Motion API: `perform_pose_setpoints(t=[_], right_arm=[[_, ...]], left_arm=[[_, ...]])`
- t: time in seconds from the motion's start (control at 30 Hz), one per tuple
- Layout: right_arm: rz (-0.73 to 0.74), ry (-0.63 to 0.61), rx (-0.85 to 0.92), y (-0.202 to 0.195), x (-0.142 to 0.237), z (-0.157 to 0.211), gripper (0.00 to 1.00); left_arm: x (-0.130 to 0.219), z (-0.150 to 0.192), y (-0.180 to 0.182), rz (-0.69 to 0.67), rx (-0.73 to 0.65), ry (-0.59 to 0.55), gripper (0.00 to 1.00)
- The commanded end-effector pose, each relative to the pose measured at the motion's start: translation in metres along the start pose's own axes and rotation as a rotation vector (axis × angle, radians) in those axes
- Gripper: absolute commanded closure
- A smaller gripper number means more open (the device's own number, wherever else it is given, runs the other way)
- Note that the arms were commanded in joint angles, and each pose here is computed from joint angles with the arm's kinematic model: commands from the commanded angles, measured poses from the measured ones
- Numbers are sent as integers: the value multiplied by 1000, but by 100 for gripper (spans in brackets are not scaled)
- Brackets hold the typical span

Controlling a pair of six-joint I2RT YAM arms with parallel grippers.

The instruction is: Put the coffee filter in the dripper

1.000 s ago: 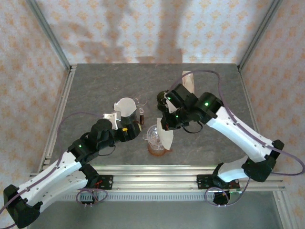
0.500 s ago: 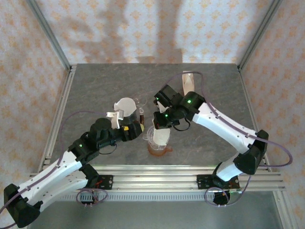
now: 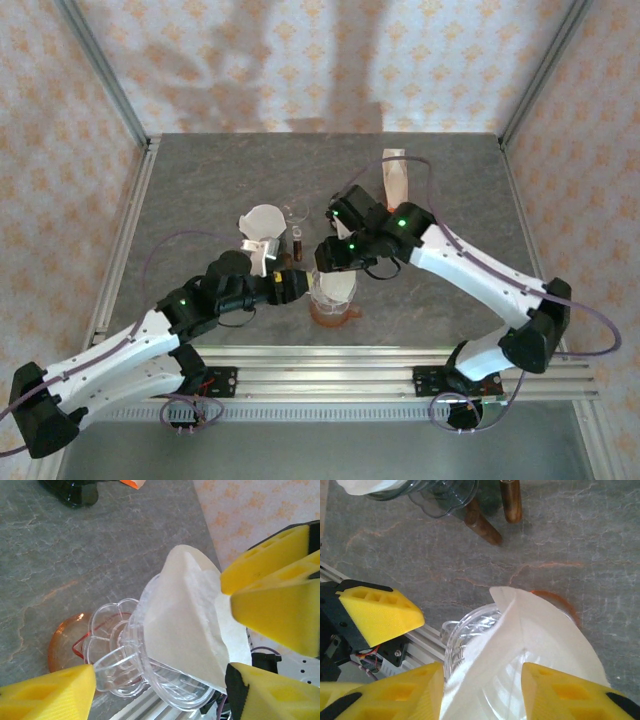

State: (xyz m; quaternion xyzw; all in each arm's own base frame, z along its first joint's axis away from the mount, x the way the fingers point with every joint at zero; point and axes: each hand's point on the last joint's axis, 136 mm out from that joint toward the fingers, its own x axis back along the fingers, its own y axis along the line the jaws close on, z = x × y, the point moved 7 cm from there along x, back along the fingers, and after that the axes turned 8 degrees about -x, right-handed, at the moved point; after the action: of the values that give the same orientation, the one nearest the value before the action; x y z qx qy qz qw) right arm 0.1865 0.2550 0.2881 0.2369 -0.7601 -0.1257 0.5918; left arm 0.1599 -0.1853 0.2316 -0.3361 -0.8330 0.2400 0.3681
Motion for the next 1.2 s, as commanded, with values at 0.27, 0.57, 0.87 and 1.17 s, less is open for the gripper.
perform_pose_setpoints(t=[0.27, 0.57, 0.87, 1.17], right_arm=[[88, -193, 34, -27, 31, 9, 52], [152, -154, 18, -43, 13, 18, 52], [143, -168, 3, -47, 12, 22, 52], [133, -175, -8, -49, 13, 23, 52]], left_arm=[[10, -19, -23, -77, -152, -31, 40], [-6, -19, -30, -165, -240, 19, 49], [-5, -20, -30, -180, -258, -9, 49], [-4, -23, -36, -140, -257, -17, 37]])
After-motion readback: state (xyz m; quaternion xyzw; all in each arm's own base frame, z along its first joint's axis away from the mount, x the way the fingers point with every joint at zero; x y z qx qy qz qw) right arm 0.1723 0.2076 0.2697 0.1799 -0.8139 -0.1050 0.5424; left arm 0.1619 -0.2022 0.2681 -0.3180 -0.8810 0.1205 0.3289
